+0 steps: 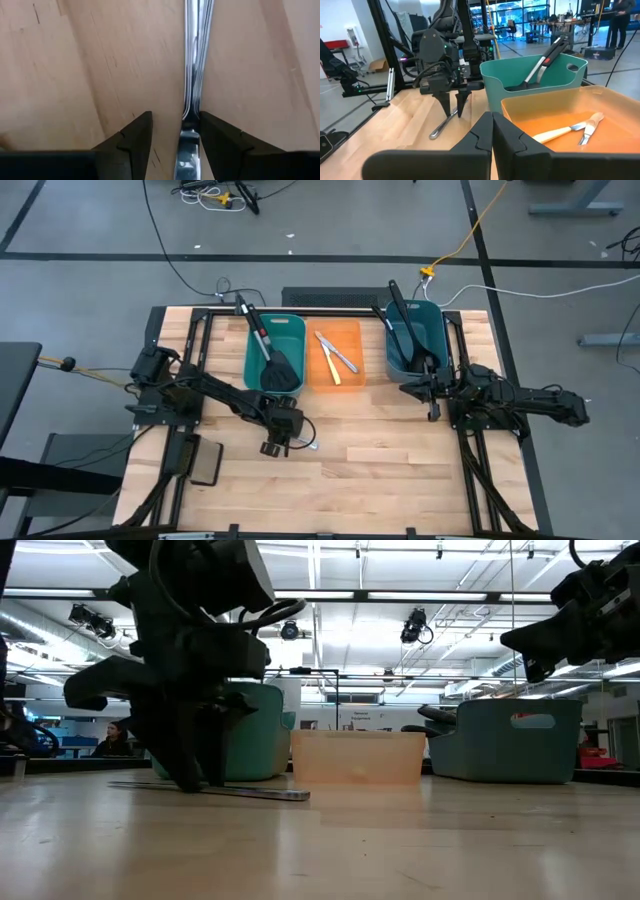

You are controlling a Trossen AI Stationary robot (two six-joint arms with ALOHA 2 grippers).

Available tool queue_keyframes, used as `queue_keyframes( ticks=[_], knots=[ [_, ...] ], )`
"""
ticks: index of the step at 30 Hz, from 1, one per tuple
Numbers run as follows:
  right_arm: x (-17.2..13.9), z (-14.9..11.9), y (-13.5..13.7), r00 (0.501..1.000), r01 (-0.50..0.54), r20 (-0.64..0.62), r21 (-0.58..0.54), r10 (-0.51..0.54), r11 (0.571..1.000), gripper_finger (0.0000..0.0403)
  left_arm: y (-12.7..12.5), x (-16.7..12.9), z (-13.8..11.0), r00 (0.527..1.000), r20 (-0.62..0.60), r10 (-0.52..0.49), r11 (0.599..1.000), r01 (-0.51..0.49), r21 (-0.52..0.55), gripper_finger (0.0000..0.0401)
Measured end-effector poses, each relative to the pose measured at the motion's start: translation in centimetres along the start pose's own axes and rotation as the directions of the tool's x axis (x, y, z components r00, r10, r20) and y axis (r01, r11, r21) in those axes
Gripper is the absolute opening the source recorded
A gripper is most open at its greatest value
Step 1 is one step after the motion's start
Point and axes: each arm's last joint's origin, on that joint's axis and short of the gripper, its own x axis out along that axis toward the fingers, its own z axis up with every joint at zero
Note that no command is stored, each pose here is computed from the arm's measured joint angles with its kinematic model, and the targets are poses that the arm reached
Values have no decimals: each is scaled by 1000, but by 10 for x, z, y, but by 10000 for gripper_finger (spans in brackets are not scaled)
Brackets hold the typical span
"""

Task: Pick & Place Kitchen Items
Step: Put the silver knife into the orange bin

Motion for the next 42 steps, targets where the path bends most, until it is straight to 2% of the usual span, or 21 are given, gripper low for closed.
queue_keyframes(
  ticks=[12,23,27,34,42],
  knots=[
    [1,-1,0,1000,2,-11,1,-2,1000,7,-1,2,4,999,40,-34,999,34,-3,164],
    [1,-1,0,1000,3,-14,-3,-3,1000,7,-6,3,5,997,49,-60,998,61,-20,67],
    [1,-1,0,1000,3,-14,-4,-3,1000,7,-11,2,6,994,61,-91,995,93,-24,44],
    [2,-2,-1,1000,5,-25,-11,-5,1000,7,-21,3,10,987,103,-125,990,131,-53,57],
    [3,-4,-1,999,7,-44,-10,-7,1000,7,-30,0,23,964,237,-123,981,155,-118,50]
  ],
)
